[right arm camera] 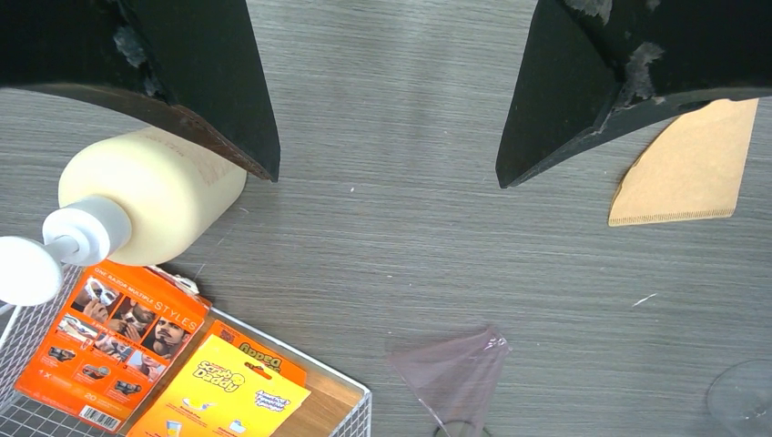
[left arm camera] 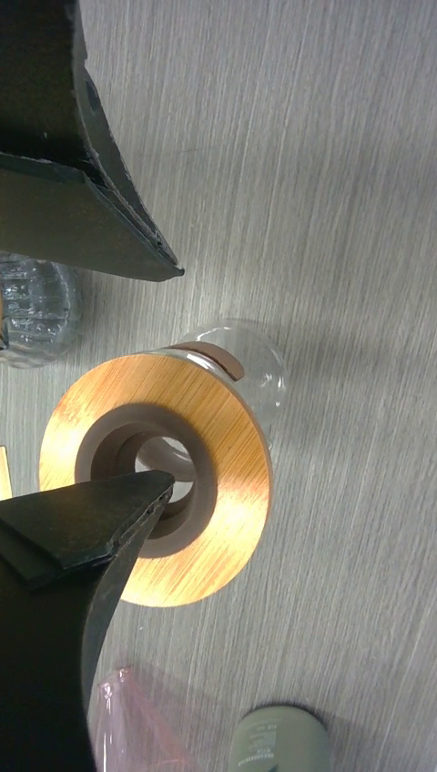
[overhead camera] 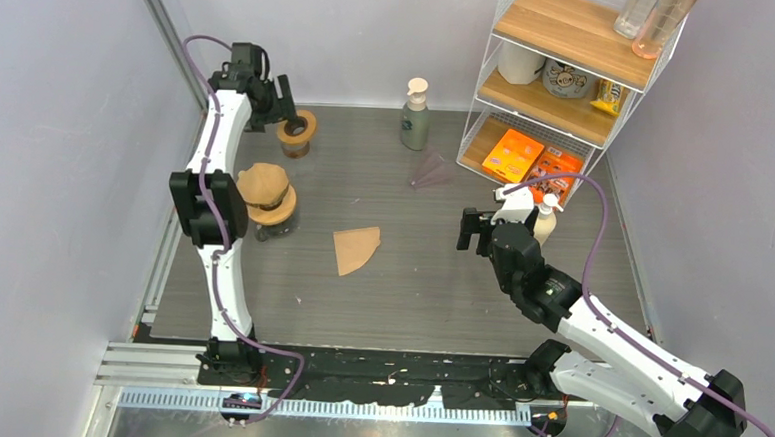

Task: Place the coffee filter in the dripper
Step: Place the dripper holder onto the coffee server.

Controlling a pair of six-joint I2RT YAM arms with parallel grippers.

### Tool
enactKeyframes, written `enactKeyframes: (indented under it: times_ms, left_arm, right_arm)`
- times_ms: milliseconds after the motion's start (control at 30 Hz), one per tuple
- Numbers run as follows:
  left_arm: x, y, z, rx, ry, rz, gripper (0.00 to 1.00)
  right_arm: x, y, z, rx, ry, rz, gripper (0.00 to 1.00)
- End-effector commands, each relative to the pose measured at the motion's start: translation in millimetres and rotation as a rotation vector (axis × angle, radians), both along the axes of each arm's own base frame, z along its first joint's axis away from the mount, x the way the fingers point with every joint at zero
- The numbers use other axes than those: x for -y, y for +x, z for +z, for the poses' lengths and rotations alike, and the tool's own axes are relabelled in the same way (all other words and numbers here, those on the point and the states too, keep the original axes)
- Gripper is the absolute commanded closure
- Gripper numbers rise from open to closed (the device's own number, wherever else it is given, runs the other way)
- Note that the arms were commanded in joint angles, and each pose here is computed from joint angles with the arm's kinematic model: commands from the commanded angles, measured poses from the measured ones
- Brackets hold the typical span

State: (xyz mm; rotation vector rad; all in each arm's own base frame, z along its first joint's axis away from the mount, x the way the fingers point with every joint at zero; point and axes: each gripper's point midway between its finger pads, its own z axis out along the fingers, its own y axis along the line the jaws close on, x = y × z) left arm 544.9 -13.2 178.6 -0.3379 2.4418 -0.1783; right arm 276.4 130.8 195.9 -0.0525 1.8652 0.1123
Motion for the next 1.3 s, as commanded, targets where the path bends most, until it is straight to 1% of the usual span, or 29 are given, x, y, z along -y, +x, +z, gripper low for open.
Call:
enactKeyframes:
  times_ms: [0,200,267,367,433,733,833,933,1033,1100,1133,1267]
  left_arm:
    - [-7.9,5.6,1.8,0.011,0.041,0.003,0.18]
    - [-6.7,7.6,-10.1,-0.014,0.036,-0.002,0.21]
    - [-6.9,8.0,-11.9,-0.019,0.035,0.0,0.26]
    - [-7.2,9.7,-10.1,-0.011,0.036,0.002,0.36]
    - [-7.3,9.7,-7.9,-0.006,0.036,0.004,0.41]
    - [-7.0,6.8,5.7,0.016,0.035,0.004,0.41]
    - [-7.5,6.2,18.9,0.044,0.039,0.005,0.37]
    - [-8.5,3.1,45.6,0.098,0.042,0.012,0.3]
    - [-6.1,-7.1,84.7,0.176,0.036,0.008,0.16]
    - [-1.4,-16.5,105.5,0.22,0.028,-0.007,0.02]
    - [-0.6,-22.8,114.1,0.236,0.027,-0.013,0.01]
    - [31.6,-51.8,135.1,0.289,0.035,-0.093,0.0]
  right_arm:
    - [4.7,2.6,10.4,0.033,0.022,-0.033,0.04]
    - [4.7,3.1,7.6,0.027,0.016,-0.036,0.05]
    - [4.6,3.1,7.4,0.026,0.016,-0.035,0.04]
    - [5.2,3.4,6.7,0.025,0.013,-0.04,0.04]
    - [5.6,3.6,6.5,0.025,0.012,-0.041,0.05]
    - [4.6,4.1,5.1,0.02,0.008,-0.039,0.05]
    - [4.3,4.0,3.9,0.018,0.006,-0.038,0.05]
    - [4.3,4.4,4.2,0.018,0.005,-0.039,0.05]
    - [3.3,4.1,5.6,0.02,0.01,-0.033,0.05]
    - [3.1,3.3,5.4,0.02,0.012,-0.029,0.05]
    - [2.7,3.0,5.5,0.019,0.013,-0.025,0.05]
    - [-1.2,1.4,6.2,0.019,0.017,0.003,0.05]
